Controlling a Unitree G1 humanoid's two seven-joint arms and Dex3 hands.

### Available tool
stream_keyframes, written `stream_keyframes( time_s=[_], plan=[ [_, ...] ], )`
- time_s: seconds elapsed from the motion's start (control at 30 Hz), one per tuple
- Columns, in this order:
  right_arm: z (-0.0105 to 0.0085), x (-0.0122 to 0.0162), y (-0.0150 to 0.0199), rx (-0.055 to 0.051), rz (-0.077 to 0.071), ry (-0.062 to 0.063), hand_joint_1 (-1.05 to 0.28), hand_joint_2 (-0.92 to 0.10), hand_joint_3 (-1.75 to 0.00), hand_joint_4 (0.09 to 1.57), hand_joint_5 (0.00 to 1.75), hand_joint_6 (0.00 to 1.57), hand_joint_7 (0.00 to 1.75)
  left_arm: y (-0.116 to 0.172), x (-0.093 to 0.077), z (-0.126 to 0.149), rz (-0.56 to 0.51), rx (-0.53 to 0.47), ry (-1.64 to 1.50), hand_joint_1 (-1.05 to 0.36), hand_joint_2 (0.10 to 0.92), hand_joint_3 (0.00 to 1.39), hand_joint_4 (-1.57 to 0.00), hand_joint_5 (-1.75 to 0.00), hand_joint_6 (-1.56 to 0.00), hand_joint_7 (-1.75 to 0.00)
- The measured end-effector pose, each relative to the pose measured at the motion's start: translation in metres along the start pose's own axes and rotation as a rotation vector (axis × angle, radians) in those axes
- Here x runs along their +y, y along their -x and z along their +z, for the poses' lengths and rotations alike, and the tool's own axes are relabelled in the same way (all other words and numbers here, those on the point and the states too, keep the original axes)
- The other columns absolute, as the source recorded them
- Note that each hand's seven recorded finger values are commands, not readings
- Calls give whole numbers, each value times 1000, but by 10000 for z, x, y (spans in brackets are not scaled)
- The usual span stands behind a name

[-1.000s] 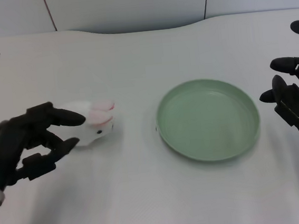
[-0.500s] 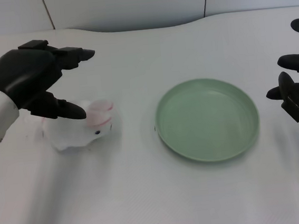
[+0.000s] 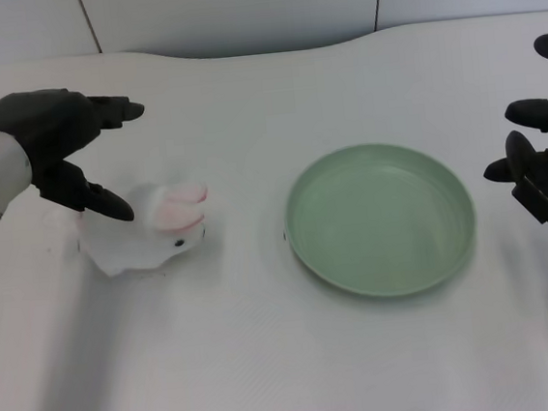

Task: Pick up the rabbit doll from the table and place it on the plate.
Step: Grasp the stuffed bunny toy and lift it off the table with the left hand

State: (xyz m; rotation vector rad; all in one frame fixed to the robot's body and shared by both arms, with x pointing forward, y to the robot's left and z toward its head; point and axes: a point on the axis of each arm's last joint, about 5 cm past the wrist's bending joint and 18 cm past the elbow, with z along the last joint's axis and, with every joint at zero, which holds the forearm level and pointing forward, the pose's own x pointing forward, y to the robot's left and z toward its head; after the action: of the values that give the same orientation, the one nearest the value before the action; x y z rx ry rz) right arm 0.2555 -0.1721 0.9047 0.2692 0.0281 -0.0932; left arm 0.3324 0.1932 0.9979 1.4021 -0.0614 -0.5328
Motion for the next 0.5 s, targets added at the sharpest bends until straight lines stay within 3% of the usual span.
stream_keyframes(
  time_s=[0.27, 0.5],
  plan=[
    [-3, 2, 0, 0, -1, 7, -289, -921, -563, 243, 1637, 264, 1432, -50, -107, -96, -132, 71, 35, -1009, 884, 1, 1, -430, -234, -27],
    [4, 8, 7, -6, 6, 2, -295, -921, -537, 245, 1654, 268, 1444, -239, -216, 6, -178, 89, 77, -951, 850, 2, 1, -609, -280, -55]
  ],
)
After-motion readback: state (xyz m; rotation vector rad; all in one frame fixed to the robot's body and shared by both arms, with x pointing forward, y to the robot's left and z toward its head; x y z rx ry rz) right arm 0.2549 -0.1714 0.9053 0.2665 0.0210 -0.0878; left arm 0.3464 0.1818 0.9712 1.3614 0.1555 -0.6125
